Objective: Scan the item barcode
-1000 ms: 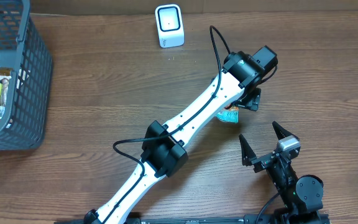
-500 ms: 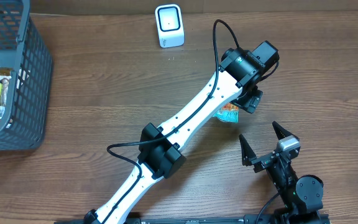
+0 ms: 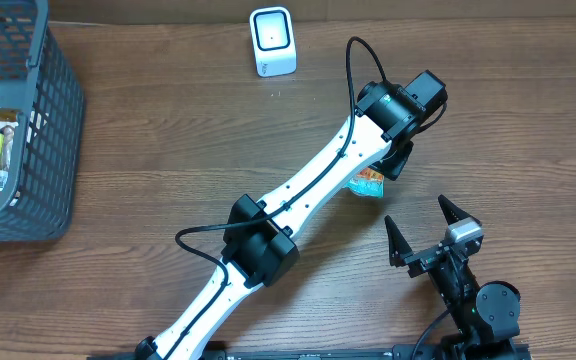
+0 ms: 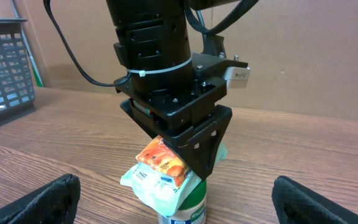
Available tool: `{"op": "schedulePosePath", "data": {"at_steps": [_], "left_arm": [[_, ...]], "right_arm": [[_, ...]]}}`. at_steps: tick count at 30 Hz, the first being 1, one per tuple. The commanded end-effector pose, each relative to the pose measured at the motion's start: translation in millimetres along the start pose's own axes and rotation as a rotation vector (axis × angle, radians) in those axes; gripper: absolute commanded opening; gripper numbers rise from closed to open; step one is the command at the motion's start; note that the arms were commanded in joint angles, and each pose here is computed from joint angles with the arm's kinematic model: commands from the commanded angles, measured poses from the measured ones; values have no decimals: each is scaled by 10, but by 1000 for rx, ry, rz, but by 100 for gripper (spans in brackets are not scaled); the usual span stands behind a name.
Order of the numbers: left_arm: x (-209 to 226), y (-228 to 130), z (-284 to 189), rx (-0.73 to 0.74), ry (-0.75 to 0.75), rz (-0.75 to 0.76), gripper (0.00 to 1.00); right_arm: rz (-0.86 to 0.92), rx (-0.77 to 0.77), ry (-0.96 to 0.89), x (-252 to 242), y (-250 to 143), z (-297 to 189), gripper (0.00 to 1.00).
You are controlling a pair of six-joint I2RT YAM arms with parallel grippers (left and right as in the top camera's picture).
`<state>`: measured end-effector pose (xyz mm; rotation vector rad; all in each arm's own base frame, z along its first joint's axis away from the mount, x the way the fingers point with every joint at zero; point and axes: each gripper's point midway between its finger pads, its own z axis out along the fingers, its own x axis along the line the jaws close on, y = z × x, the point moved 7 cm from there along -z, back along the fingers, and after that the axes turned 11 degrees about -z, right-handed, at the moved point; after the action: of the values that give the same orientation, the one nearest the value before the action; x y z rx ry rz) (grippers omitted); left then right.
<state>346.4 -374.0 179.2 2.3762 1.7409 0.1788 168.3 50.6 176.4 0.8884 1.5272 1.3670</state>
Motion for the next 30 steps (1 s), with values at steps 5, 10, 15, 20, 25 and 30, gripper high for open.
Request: {"op": "schedulePosePath", "data": {"at_steps": [5,10,15,20,25,30], "left_arm": [[3,-19,36,21,-9,8,76],[19,-59,108,46,7,11,75],[18,-64,145,51,10,12,65],[37,-51,146,50,11,8,58],[42,-62,147,56,13,8,66],[42,-84,145,66,19,11,58]], "right_arm": [[4,0,-7,-4,-26,2,100],[4,1,-6,-4,-27,2,100],[4,1,-6,-4,-27,2,100],[4,1,-6,-4,-27,2,100],[4,0,-7,-4,-26,2,100],[4,1,-6,-4,-27,2,100]]}}
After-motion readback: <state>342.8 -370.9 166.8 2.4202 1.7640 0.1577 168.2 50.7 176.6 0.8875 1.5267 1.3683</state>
